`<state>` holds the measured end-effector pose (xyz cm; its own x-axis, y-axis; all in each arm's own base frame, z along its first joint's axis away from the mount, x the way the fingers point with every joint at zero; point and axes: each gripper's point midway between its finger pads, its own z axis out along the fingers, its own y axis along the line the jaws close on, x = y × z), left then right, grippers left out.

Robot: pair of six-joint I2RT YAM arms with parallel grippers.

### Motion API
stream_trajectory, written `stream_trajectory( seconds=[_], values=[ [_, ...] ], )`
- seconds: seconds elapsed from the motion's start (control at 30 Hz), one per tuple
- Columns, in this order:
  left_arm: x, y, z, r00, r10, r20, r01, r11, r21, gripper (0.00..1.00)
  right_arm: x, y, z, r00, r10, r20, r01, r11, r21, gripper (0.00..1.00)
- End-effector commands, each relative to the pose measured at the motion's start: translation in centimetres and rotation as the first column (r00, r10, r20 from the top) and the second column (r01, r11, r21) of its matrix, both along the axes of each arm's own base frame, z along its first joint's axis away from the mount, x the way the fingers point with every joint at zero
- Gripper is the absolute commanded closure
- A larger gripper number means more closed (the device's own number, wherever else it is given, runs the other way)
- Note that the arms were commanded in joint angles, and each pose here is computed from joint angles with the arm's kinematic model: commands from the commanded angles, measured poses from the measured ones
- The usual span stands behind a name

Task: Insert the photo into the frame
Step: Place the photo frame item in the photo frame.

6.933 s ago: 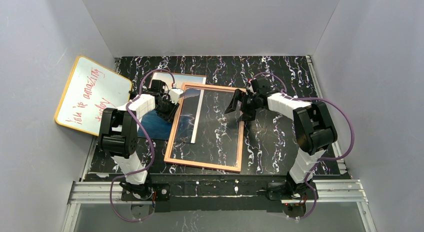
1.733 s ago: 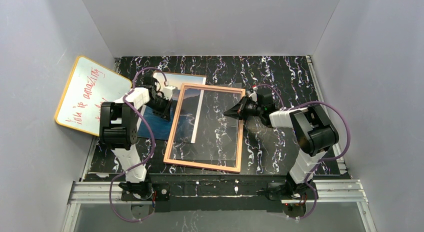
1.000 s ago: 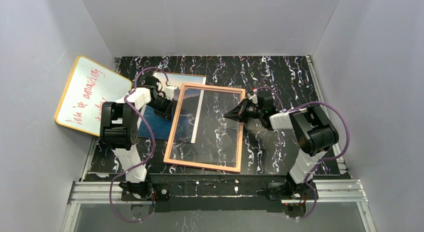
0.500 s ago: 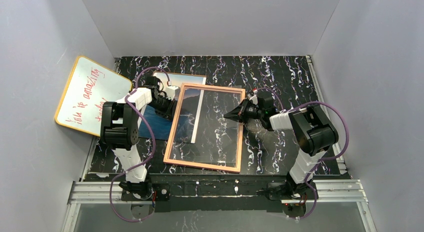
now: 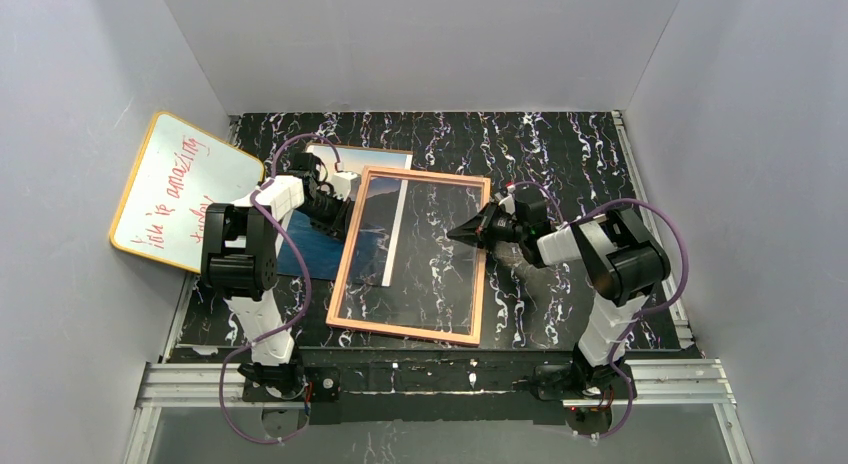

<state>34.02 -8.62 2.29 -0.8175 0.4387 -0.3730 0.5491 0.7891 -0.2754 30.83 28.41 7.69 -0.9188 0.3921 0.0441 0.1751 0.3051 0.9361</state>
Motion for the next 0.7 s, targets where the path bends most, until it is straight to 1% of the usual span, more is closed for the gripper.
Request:
stream_trajectory(
  seconds=[0.0, 0.1, 0.33, 0.67],
  values=[
    [-2.2, 0.0, -1.2, 0.998, -0.028, -0.063, 0.030, 0.999, 0.027, 1.00, 0.6, 0.4, 2.8, 0.996, -0.012, 0.093, 0.001, 0.992, 0.126, 0.99],
    [-2.4, 0.0, -1.5, 0.997, -0.031, -0.070, 0.033, 0.999, 0.028, 1.00, 0.4, 0.5, 3.6, 0.993, -0.010, 0.121, -0.009, 0.987, 0.160, 0.99],
    [-2.4, -0.2, -1.4, 0.997, -0.041, -0.066, 0.043, 0.999, 0.029, 1.00, 0.9, 0.6, 4.8, 0.986, -0.016, 0.168, -0.014, 0.985, 0.174, 0.99],
    [-2.5, -0.1, -1.3, 0.997, -0.044, -0.068, 0.046, 0.998, 0.034, 1.00, 1.1, 0.5, 4.2, 0.985, -0.013, 0.172, -0.009, 0.992, 0.128, 0.99]
  ],
)
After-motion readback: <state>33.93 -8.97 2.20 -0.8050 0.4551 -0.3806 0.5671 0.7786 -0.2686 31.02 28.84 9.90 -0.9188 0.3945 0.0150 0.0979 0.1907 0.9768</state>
